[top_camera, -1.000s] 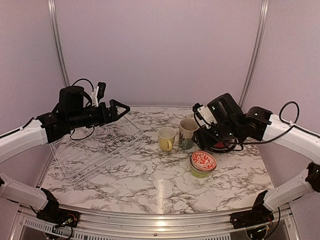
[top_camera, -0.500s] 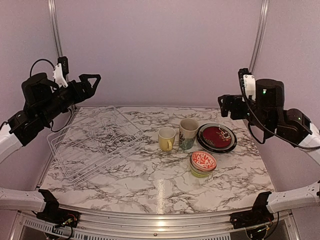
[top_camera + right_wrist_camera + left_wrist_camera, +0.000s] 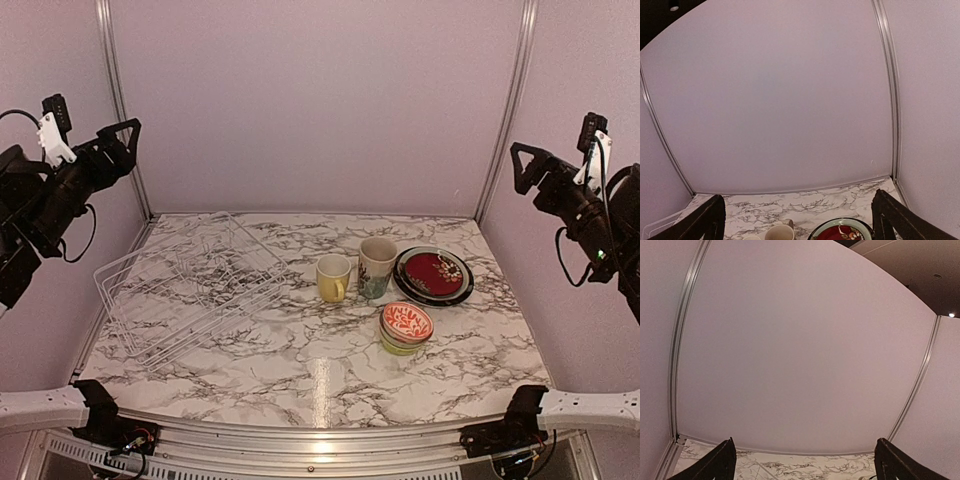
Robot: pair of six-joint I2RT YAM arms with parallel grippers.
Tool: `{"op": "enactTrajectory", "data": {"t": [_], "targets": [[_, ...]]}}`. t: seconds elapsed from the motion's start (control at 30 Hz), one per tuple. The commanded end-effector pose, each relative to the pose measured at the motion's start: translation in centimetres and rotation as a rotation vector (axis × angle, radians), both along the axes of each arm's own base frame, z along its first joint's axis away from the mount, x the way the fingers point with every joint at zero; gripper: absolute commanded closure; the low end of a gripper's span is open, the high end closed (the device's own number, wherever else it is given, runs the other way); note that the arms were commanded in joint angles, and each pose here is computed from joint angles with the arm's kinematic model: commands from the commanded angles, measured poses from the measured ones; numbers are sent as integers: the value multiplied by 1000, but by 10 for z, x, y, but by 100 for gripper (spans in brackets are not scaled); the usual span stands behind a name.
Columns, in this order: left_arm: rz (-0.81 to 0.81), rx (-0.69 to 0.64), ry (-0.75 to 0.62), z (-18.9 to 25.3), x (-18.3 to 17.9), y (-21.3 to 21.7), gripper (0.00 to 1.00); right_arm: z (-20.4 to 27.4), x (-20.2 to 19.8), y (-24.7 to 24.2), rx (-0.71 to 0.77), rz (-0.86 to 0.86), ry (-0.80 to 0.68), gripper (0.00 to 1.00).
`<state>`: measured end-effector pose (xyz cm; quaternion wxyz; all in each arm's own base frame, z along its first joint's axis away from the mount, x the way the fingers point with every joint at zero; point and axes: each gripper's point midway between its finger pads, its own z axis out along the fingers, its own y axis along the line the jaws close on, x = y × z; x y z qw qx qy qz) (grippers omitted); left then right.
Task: Unload the mixed dishes from the dish rack
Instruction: Reset both arms
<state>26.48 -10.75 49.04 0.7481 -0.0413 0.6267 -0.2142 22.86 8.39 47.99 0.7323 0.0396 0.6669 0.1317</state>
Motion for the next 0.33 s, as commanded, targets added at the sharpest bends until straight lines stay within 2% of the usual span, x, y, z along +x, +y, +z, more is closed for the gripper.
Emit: {"op": "enactTrajectory", "data": {"t": [0.0,0.3], "targets": [[56,27,-17,4,-2,10,1,13,-3,-3,20,4,-50,1],[49,29,-21,6,-1,8,1,14,-7,0,18,34,-75,1]]}}
